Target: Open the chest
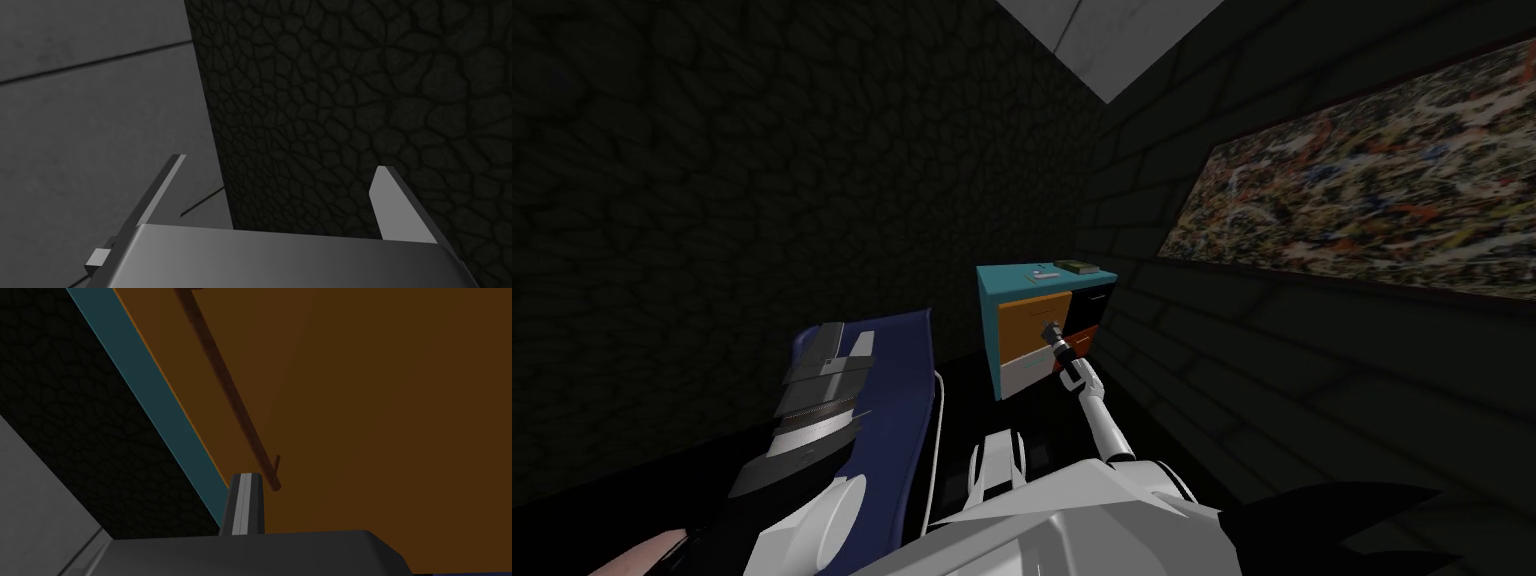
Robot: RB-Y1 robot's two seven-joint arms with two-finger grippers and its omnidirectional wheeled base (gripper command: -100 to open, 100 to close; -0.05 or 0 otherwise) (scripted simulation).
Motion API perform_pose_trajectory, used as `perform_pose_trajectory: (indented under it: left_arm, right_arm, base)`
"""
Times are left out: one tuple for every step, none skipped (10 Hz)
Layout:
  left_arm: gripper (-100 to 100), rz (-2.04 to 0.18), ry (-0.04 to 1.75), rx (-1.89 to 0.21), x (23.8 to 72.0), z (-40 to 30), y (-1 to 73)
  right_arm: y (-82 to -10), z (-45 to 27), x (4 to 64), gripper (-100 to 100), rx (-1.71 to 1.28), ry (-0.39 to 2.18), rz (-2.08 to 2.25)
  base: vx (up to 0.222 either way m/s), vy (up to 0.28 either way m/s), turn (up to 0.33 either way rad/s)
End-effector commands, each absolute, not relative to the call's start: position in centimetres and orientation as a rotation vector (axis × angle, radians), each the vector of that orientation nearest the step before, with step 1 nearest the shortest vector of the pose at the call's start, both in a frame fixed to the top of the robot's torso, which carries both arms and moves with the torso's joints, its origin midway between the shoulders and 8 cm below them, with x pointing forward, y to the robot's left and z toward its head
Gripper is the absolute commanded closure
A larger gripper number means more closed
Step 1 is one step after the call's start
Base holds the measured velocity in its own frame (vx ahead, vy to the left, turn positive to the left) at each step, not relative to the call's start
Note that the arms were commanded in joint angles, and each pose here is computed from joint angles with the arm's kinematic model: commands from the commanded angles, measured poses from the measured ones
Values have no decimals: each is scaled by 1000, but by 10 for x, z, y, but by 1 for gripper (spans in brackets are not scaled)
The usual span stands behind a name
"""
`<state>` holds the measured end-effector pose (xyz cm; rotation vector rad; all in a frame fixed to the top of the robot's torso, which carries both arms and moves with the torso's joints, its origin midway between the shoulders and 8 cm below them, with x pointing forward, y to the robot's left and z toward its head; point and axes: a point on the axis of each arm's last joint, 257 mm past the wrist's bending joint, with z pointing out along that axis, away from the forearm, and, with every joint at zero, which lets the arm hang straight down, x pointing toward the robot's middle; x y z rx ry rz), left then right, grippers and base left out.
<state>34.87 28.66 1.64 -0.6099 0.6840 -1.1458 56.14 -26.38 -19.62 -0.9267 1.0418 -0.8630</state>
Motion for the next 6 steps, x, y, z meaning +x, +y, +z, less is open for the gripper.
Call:
perform_pose_trajectory:
  left_arm:
    - [0, -1146, 684, -610, 349, 16, 287]
    - [0, -1146, 684, -610, 349, 16, 287]
    - [0, -1145, 684, -610, 349, 16, 287]
    - [0, -1145, 684, -610, 349, 16, 287]
    - [0, -1145, 684, -610, 349, 16, 287]
    - [0, -1145, 684, -610, 349, 16, 287]
  right_arm:
    - [-265, -193, 563, 100, -928, 1040, -862]
    - [-276, -207, 561, -100, -951, 1079, -890]
    - [-283, -216, 559, -100, -966, 1103, -908]
    - [-290, -225, 557, -100, -983, 1126, -927]
    - [-297, -233, 554, -100, -1001, 1148, -946]
    - [-303, -240, 553, -100, -1017, 1165, -962]
  base:
    - [-104, -8, -5]
    - [13, -77, -30]
    - [63, -133, -20]
    - [93, -118, -13]
    - [80, -117, -15]
    - [70, -125, -8]
